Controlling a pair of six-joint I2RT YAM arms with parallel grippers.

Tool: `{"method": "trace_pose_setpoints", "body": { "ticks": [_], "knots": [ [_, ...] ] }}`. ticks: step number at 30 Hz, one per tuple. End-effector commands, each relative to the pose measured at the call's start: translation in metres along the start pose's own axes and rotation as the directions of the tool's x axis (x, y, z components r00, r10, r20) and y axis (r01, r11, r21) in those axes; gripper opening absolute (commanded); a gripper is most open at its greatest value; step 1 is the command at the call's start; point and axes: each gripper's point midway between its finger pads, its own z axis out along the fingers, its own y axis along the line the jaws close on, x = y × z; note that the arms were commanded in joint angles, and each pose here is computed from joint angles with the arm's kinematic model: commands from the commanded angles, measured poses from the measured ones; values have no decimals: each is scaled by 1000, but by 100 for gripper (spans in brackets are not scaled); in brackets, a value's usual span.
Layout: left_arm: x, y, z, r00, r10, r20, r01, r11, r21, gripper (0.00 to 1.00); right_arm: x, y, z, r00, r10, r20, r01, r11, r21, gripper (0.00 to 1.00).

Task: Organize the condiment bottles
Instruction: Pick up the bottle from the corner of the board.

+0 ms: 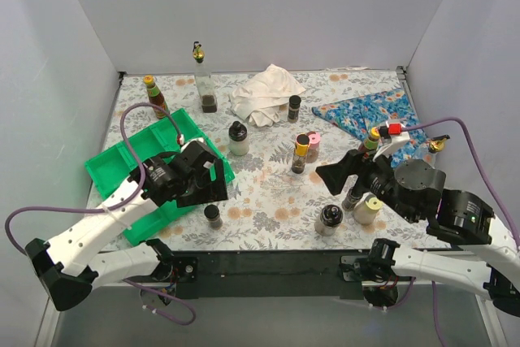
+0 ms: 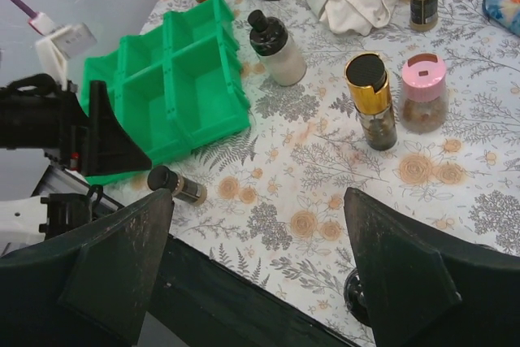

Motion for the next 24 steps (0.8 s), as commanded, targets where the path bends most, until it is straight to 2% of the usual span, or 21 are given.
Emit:
{"method": "trace_pose_setpoints", "body": {
  "ticks": [1,9,15,24],
  "knots": [
    [20,11,8,996,-71,-46,70,997,-21,79,-6,14,1,999,-14,39,17,997,-81,96],
    [32,13,41,995,-53,-88,48,997,-57,75,-3,28,-2,998,-57,36,63,982,-178,97],
    [25,9,50,998,-25,-64,21,998,-55,73,-5,28,-3,997,-56,54,65,980,-186,96],
    [44,20,68,990,-17,-137,1,994,-110,68,-3,26,-1,997,-57,49,65,983,-174,96]
  ]
}}
